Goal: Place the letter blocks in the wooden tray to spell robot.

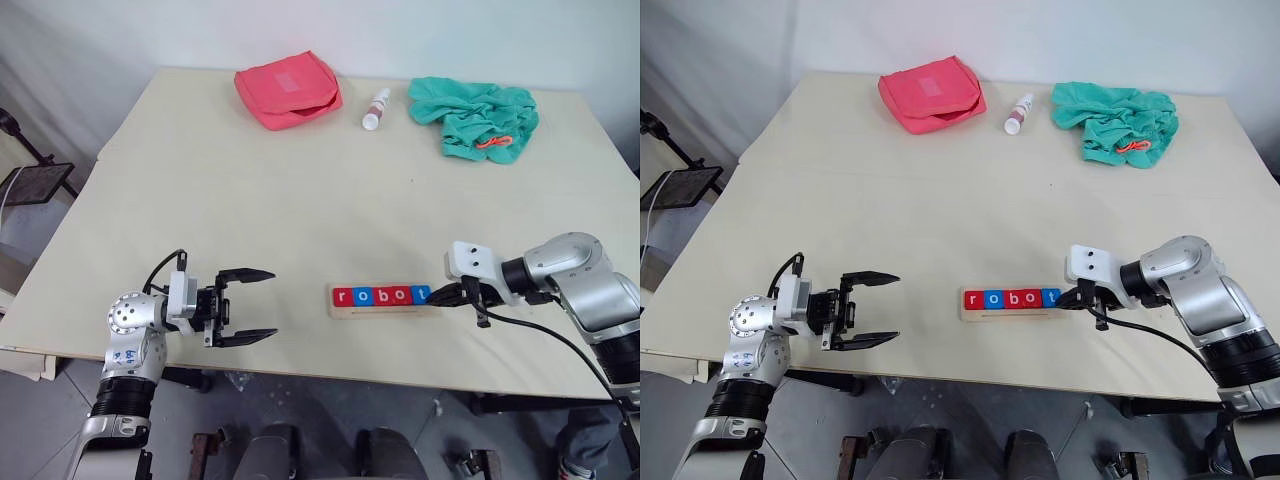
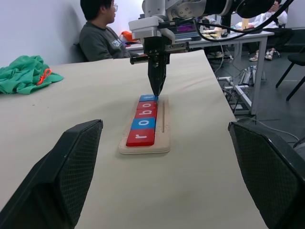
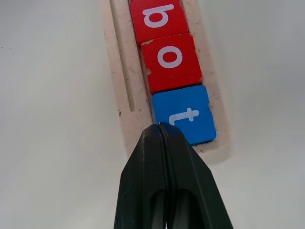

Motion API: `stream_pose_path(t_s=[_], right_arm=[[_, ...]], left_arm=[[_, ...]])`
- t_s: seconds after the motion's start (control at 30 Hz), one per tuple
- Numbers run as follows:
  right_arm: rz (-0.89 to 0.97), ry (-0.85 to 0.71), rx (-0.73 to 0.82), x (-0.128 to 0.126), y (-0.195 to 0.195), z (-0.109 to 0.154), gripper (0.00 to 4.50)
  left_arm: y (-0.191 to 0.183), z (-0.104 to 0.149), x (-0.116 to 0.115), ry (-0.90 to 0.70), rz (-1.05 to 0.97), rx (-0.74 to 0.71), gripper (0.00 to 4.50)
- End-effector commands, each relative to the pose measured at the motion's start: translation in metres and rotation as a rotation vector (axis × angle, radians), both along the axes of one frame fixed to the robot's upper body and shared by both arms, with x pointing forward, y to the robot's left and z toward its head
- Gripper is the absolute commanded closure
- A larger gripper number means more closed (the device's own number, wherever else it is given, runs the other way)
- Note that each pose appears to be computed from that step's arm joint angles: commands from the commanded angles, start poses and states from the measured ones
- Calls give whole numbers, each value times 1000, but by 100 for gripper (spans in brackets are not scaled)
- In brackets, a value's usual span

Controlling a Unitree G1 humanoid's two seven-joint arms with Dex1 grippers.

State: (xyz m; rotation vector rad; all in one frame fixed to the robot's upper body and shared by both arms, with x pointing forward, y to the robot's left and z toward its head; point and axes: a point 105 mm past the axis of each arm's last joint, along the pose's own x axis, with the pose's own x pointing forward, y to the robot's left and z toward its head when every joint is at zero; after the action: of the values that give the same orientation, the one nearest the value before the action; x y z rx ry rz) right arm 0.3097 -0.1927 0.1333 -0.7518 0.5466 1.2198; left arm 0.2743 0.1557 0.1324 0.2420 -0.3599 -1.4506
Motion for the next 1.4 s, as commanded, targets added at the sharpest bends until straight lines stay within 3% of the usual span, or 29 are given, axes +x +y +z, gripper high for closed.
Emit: stream_pose_path(t_s=[0.03, 0.13, 0.23, 0.6, 0.63, 0.87, 1.17, 1.4], right_arm=[[-3, -59, 18, 3, 3, 17, 448], [-16, -91, 64, -1, 3, 32, 448], [26, -91, 105, -18, -3, 38, 388], [-22, -95, 355, -49, -53, 33, 15], [-36, -90, 358, -50, -60, 30, 1], [-134, -70, 408, -60, -98, 13, 1], [-241, -159, 528, -57, -130, 10, 1], [-188, -246, 551, -54, -130, 15, 1]], left_arm=[[0, 4, -2, -29, -15, 12, 0], [-1, 6, 0, -31, -14, 11, 0], [-2, 8, 2, -32, 0, 1, 0], [9, 18, 20, -102, 159, -12, 0], [13, 18, 21, -100, 163, -10, 0], [31, 21, 25, -38, 195, -79, 0], [44, 24, 24, 16, 173, -150, 0], [44, 25, 26, 25, 155, -159, 0]])
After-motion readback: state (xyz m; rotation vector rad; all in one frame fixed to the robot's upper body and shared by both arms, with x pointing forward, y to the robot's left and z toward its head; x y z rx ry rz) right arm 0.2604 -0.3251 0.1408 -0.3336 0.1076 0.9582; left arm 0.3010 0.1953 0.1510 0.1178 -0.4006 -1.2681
